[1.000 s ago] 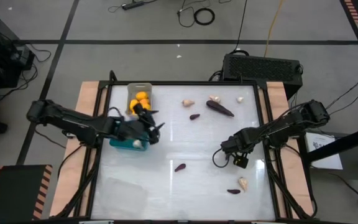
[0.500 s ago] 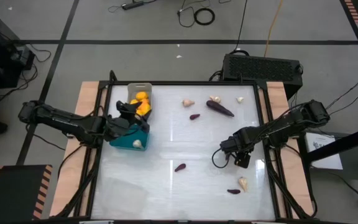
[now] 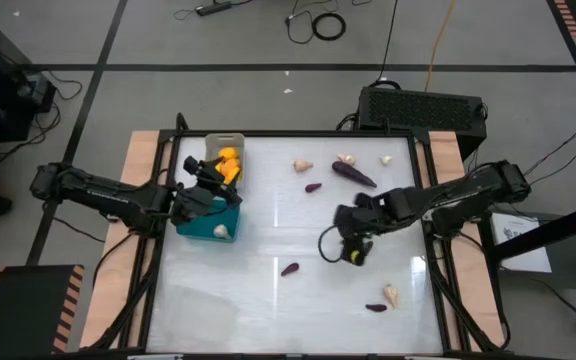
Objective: Sort produce into baskets
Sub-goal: Put the white garlic into the blue bin
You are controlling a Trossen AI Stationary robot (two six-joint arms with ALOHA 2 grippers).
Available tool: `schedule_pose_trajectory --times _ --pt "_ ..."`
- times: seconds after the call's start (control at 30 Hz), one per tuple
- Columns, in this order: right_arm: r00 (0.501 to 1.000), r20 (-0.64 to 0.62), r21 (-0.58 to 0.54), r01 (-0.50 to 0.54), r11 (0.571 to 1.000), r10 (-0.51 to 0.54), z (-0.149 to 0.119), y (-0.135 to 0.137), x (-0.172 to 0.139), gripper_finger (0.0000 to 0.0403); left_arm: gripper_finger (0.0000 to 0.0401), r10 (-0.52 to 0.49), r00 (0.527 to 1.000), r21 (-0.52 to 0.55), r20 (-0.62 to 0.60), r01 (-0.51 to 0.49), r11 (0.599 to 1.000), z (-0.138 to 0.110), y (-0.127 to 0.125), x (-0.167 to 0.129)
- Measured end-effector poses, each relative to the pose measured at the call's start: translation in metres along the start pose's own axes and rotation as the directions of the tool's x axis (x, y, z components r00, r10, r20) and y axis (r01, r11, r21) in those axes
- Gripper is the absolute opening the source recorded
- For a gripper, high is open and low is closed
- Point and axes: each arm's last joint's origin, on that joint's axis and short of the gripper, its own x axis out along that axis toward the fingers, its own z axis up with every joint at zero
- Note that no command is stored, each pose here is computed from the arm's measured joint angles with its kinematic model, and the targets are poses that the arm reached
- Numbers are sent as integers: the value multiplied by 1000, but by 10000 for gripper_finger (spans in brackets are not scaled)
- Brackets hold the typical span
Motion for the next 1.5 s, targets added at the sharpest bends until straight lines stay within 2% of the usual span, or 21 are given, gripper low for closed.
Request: schedule_pose_trajectory --times 0.07,0.13,0.23,0.33,0.43,0.5,0.67,0.9,1.07,1.4,1.5 --pt "984 155 -57 -74 996 83 16 6 1 210 288 12 1000 -69 -6 -13 998 0 1 2" --pt "950 278 -135 -108 985 143 31 11 6 210 288 25 1000 -74 -9 -26 997 0 3 4" --pt "891 411 -238 -97 966 191 53 16 22 210 288 43 999 -39 -10 -43 998 2 9 6" --pt "815 536 -280 -76 957 221 75 19 42 210 288 51 998 -1 -40 -51 999 5 21 3" --pt "747 622 -286 -61 956 233 91 19 70 210 288 60 996 -58 -71 -64 996 11 39 -3" --pt "708 666 -284 -50 957 235 100 18 93 210 288 28 997 -140 -67 -37 989 15 50 -8" --pt "606 763 -245 -52 968 225 130 13 138 210 288 -136 990 -276 -45 119 954 19 64 -17" --pt "585 786 -219 -41 975 202 177 17 182 210 288 -163 986 -328 -39 141 934 19 68 -20" --pt "602 775 -214 -36 976 192 196 22 203 221 288 -152 986 -310 -68 124 943 16 68 -20" --pt "670 726 -213 7 977 154 214 16 203 300 288 -146 987 -330 -71 115 937 15 69 -20" --pt "730 671 -232 42 972 129 218 12 199 322 288 -146 987 -329 -72 114 937 15 69 -20"
